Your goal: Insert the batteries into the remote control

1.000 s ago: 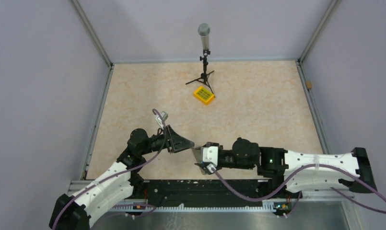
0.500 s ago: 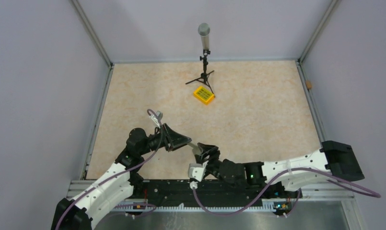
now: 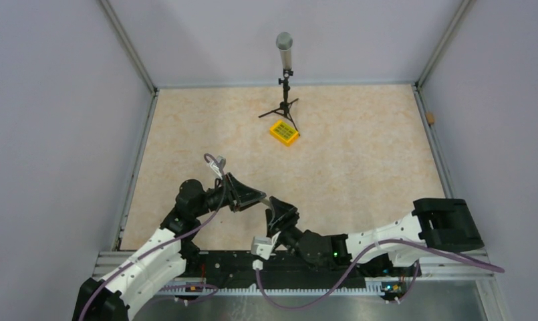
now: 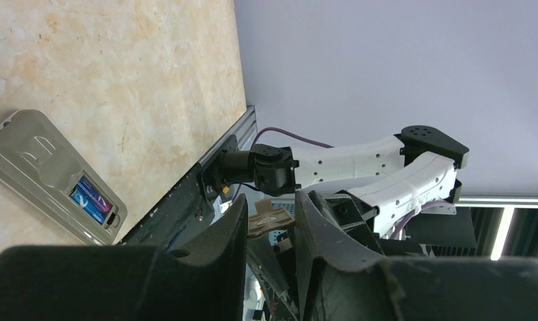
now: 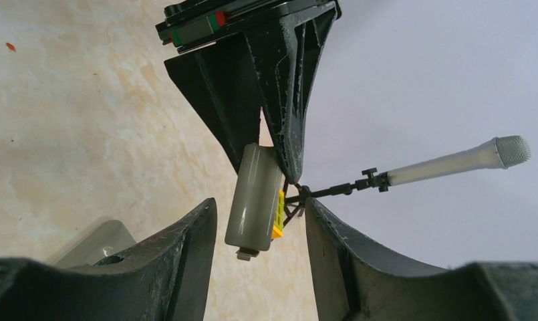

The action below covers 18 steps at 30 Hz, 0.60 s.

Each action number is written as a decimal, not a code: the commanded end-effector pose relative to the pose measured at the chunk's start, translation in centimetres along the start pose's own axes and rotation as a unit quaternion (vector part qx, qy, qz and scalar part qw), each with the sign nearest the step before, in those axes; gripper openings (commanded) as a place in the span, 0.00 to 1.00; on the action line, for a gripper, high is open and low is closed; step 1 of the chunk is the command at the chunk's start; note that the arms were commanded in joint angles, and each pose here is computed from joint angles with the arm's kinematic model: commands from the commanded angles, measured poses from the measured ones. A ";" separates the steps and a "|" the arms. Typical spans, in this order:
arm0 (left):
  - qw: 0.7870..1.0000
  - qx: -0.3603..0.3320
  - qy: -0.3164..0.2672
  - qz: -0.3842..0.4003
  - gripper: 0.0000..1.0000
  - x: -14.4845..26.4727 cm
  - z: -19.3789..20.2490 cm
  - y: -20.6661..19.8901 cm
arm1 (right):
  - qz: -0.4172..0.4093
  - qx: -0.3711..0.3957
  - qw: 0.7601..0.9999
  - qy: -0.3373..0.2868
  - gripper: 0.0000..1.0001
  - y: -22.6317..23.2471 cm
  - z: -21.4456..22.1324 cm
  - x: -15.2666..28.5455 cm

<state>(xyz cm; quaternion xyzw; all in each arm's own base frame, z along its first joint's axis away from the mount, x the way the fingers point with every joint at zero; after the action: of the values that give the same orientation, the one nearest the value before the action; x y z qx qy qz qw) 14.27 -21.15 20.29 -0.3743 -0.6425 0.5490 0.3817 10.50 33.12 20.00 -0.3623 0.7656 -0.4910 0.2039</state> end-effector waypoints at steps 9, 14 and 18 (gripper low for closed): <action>1.000 0.000 0.002 0.015 0.00 0.4 0.2 -0.3 | 0.062 0.045 0.997 0.015 0.31 -1.1 -0.5 -0.6; 1.000 0.000 0.002 0.016 0.00 0.5 0.3 -0.2 | 0.074 0.049 0.996 0.013 0.03 -1.3 -0.7 -0.6; 1.000 0.001 0.003 0.016 0.00 0.5 0.3 -0.1 | 0.076 0.048 0.996 0.015 0.00 -1.3 -0.6 -0.5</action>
<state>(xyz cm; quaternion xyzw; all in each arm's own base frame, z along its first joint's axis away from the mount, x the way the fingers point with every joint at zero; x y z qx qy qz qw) 14.06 -20.90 20.65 -0.3772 -0.6359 0.5583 0.3764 11.26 33.56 19.83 -0.2987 0.7490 -0.5443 0.2313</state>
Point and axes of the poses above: each gripper's point midway between its finger pads, its own x axis back along the fingers, its own y axis along the line the jaws close on, z = x × y, the point moved 3 cm from there along x, back along the fingers, and after that the axes turned 3 degrees about x, right-handed, at the moved point
